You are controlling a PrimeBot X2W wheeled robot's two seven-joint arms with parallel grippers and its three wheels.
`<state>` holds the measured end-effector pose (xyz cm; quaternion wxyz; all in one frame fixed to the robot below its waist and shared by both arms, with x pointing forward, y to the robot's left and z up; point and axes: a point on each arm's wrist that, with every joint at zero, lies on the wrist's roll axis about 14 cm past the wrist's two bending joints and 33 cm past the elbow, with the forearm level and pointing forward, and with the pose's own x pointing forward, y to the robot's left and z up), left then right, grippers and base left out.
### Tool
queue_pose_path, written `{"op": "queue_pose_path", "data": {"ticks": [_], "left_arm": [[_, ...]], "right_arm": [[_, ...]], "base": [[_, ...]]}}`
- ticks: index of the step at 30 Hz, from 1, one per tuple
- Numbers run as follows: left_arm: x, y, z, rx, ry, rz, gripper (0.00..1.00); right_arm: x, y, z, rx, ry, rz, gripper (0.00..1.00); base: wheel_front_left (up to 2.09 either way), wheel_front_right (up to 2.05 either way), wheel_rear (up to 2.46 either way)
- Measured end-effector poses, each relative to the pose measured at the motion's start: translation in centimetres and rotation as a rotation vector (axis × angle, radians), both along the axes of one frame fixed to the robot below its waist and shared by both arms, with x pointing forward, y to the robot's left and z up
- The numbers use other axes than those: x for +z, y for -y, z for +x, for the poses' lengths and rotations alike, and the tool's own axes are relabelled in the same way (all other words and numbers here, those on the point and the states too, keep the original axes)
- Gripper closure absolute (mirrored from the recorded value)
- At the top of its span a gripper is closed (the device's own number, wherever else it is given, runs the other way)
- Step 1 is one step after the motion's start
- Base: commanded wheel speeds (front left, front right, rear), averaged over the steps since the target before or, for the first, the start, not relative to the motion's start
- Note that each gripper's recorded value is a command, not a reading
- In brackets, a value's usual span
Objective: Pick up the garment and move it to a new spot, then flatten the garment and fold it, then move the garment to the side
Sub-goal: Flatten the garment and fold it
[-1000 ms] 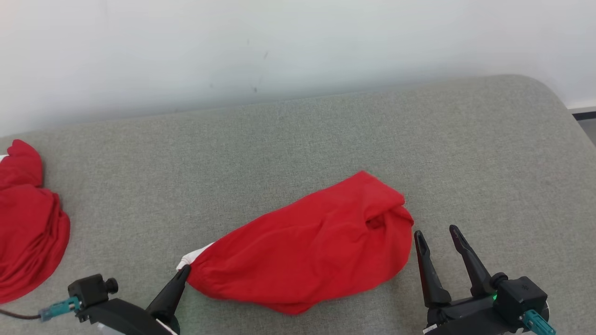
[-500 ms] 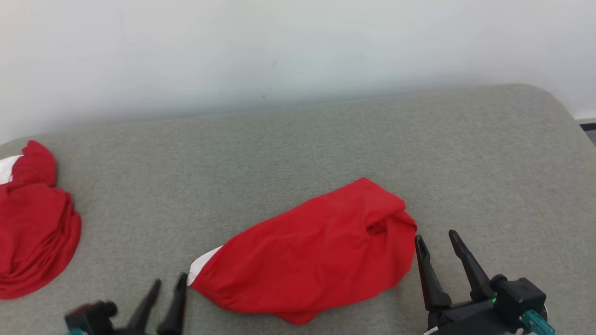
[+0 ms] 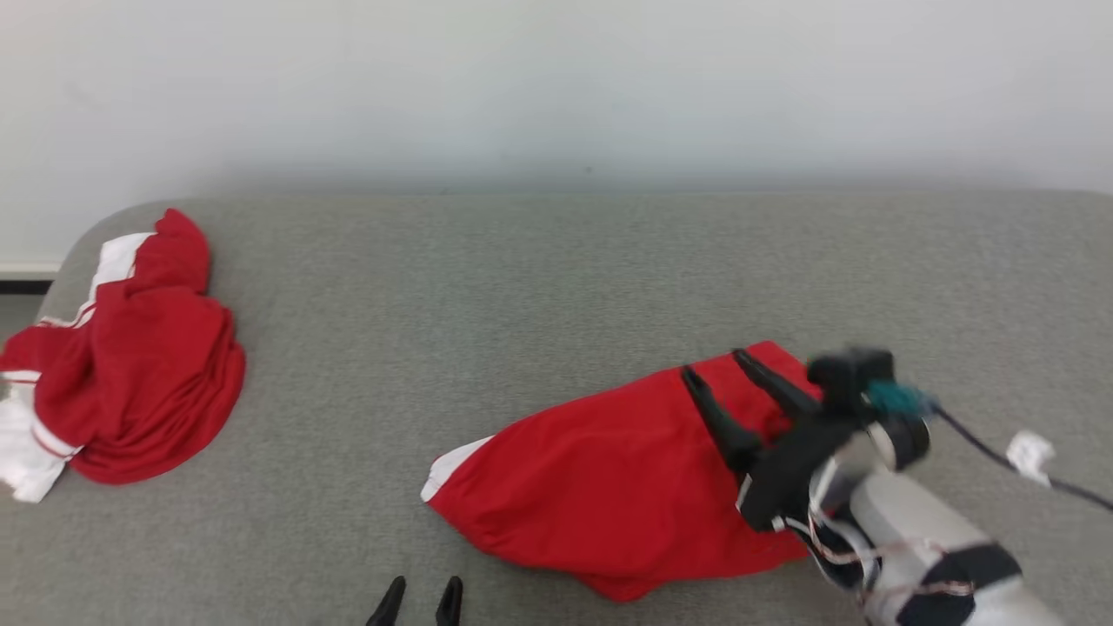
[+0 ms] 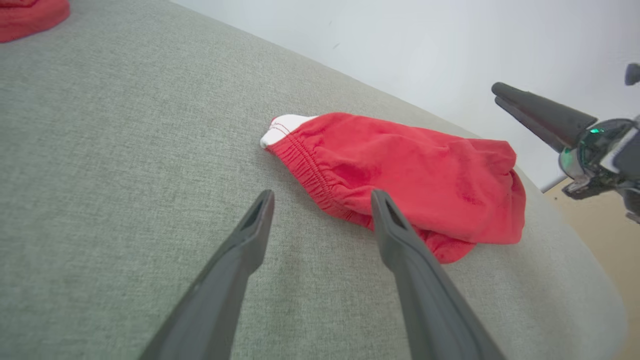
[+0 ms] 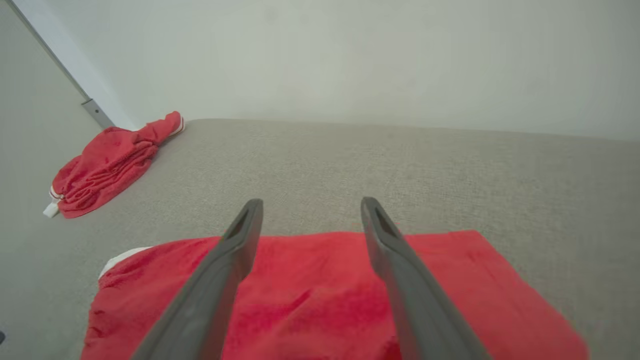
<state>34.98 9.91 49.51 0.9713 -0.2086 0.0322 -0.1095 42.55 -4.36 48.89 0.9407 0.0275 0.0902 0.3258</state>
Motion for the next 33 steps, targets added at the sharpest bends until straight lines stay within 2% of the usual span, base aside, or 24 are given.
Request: {"op": "queue_pose_path", "data": {"ticks": [7,10,13,14,16,19,24,25,26,30,33], "left_arm": [[-0.4,-1.2,-0.9,0.053,-0.004,-0.002,0.0],[-0.6,-2.6,-1.2,0.102,-0.011,-0.005,0.0],[-0.8,-3.7,-1.4,0.137,-0.019,-0.005,0.0],[-0.8,-3.7,-1.4,0.137,-0.019,-0.005,0.0],[-1.2,-4.1,-1.5,0.154,-0.029,-0.009,0.0],[-1.5,-4.2,-1.5,0.159,-0.038,-0.012,0.0],[-2.0,-4.3,-1.2,0.164,-0.052,-0.019,0.0],[-2.0,-4.3,-1.2,0.167,-0.053,-0.022,0.0],[-2.1,-4.4,-1.1,0.167,-0.055,-0.024,0.0],[-2.3,-4.7,-0.8,0.178,-0.06,-0.026,0.0],[-2.4,-4.8,-0.5,0.181,-0.057,-0.028,0.0]], "right_arm": [[-2.1,-3.5,1.7,0.179,-0.239,-0.242,0.0],[-3.4,-3.1,2.5,0.22,-0.358,-0.404,0.0],[-5.1,-2.1,2.4,0.238,-0.461,-0.518,0.0],[-5.1,-2.1,2.4,0.238,-0.461,-0.518,0.0],[-6.6,-1.2,2.0,0.246,-0.549,-0.585,0.0],[-8.0,-0.6,1.6,0.249,-0.626,-0.627,0.0],[-9.7,-0.3,1.1,0.253,-0.703,-0.651,0.0],[-10.0,-0.3,1.1,0.253,-0.712,-0.652,0.35],[-10.2,-0.3,1.1,0.254,-0.719,-0.65,1.0],[-10.7,-0.2,1.5,0.244,-0.717,-0.638,1.0],[-10.4,-0.5,2.5,0.242,-0.623,-0.617,1.0]], "base": [[0.0,0.0,0.0],[0.0,0.0,0.0],[0.0,0.0,0.0],[0.0,0.0,0.0],[0.0,0.0,0.0],[0.0,0.0,0.0],[0.0,0.0,0.0],[0.0,0.0,0.0],[0.0,0.0,0.0],[0.0,0.0,0.0],[0.0,0.0,0.0]]}}
